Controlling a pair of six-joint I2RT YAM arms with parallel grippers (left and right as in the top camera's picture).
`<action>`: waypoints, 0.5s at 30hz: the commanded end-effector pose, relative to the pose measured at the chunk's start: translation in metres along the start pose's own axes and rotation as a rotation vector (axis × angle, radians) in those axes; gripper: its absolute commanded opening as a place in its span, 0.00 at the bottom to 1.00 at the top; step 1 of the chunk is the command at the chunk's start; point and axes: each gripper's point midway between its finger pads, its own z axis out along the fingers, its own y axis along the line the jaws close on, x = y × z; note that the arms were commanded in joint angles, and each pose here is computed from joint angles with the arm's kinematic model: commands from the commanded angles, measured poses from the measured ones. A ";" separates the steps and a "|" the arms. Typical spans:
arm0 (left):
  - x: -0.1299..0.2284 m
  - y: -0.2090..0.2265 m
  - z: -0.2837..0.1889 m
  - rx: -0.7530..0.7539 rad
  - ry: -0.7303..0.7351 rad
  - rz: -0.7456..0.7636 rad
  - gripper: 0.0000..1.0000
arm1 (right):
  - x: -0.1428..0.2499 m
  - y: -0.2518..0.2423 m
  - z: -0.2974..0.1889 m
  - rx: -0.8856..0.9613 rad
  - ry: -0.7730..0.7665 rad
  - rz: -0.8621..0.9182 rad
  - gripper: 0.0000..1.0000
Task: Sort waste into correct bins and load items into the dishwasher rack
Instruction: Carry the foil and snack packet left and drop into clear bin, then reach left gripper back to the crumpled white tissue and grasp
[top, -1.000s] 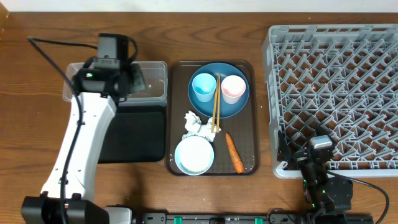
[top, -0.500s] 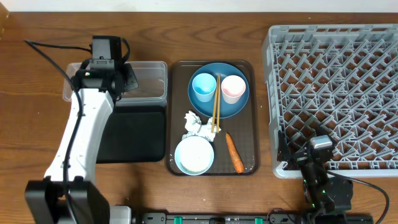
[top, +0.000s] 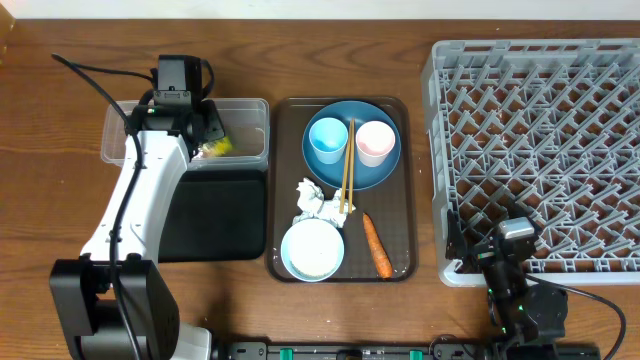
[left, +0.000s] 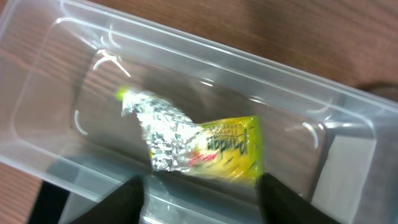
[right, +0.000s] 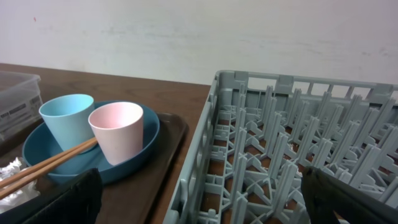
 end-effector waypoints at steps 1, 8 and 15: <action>0.002 0.005 0.001 -0.017 0.005 -0.004 0.77 | 0.000 -0.001 0.000 0.005 0.000 -0.003 0.99; 0.039 -0.041 -0.035 0.266 0.163 0.019 0.81 | 0.000 -0.001 0.000 0.005 0.000 -0.003 0.99; 0.092 -0.092 -0.079 0.423 0.295 0.154 0.81 | 0.000 -0.001 0.000 0.005 0.000 -0.003 0.99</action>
